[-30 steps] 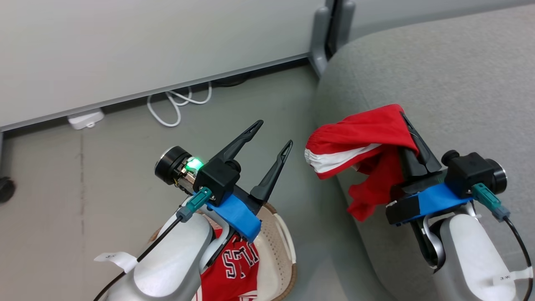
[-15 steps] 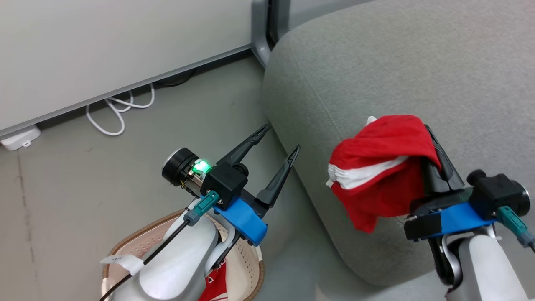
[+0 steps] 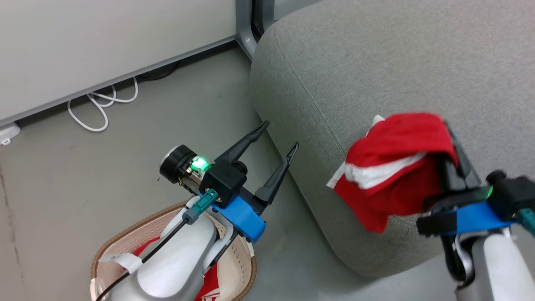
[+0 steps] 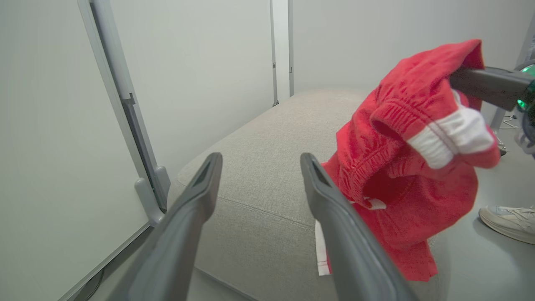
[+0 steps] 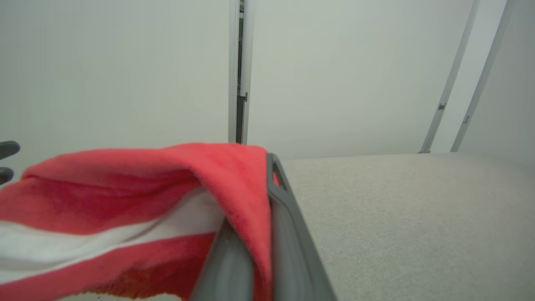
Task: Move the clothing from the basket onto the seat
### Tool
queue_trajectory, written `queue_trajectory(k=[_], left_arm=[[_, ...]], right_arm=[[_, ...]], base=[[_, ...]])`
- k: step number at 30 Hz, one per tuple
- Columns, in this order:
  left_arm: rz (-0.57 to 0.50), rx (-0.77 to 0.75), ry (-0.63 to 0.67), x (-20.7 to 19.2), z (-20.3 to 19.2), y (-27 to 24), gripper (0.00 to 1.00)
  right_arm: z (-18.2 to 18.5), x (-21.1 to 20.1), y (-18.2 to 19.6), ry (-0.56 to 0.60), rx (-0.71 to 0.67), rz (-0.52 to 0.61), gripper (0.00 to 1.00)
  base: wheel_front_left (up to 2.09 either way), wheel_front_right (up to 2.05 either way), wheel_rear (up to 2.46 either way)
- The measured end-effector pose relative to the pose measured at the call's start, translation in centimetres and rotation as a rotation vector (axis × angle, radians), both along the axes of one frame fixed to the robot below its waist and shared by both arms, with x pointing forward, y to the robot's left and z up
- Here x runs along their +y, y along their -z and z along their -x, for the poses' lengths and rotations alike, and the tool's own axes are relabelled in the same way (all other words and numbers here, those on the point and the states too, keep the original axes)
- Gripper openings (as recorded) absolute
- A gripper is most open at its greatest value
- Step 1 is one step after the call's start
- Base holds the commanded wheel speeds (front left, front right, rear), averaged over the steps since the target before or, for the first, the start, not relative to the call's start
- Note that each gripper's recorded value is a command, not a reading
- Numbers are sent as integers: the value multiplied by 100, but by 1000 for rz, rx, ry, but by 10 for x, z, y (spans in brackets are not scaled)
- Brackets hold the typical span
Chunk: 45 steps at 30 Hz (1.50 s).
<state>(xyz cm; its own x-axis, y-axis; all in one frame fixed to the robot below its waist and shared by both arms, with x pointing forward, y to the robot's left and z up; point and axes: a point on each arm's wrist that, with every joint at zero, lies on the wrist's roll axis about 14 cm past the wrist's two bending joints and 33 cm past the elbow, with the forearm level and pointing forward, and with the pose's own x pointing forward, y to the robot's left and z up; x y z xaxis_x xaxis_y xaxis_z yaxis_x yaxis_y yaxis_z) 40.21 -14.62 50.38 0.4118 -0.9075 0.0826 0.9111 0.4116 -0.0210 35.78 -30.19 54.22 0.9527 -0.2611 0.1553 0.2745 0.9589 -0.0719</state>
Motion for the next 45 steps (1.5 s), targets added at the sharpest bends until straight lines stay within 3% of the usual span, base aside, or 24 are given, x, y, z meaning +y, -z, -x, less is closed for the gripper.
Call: queue_trajectory(k=[13,19,23,26,34,45], left_arm=[[-10,26,-25,8,-39,32,100],[-11,47,-37,11,-64,55,100],[-7,70,-51,15,-78,74,100],[-15,97,-63,20,-85,92,100],[-55,170,-102,39,-94,140,100],[-68,182,-132,49,-100,152,100]], right_arm=[[-79,-39,-112,17,-267,190,0],[-117,-69,-145,65,-330,291,0],[-142,-91,-146,104,-326,321,0],[-163,-105,-128,126,-281,317,0],[-203,-128,-21,158,-43,197,0],[-185,-148,85,233,223,70,0]], base=[[0,0,0],[0,0,0],[0,0,0],[0,0,0],[0,0,0],[0,0,0]])
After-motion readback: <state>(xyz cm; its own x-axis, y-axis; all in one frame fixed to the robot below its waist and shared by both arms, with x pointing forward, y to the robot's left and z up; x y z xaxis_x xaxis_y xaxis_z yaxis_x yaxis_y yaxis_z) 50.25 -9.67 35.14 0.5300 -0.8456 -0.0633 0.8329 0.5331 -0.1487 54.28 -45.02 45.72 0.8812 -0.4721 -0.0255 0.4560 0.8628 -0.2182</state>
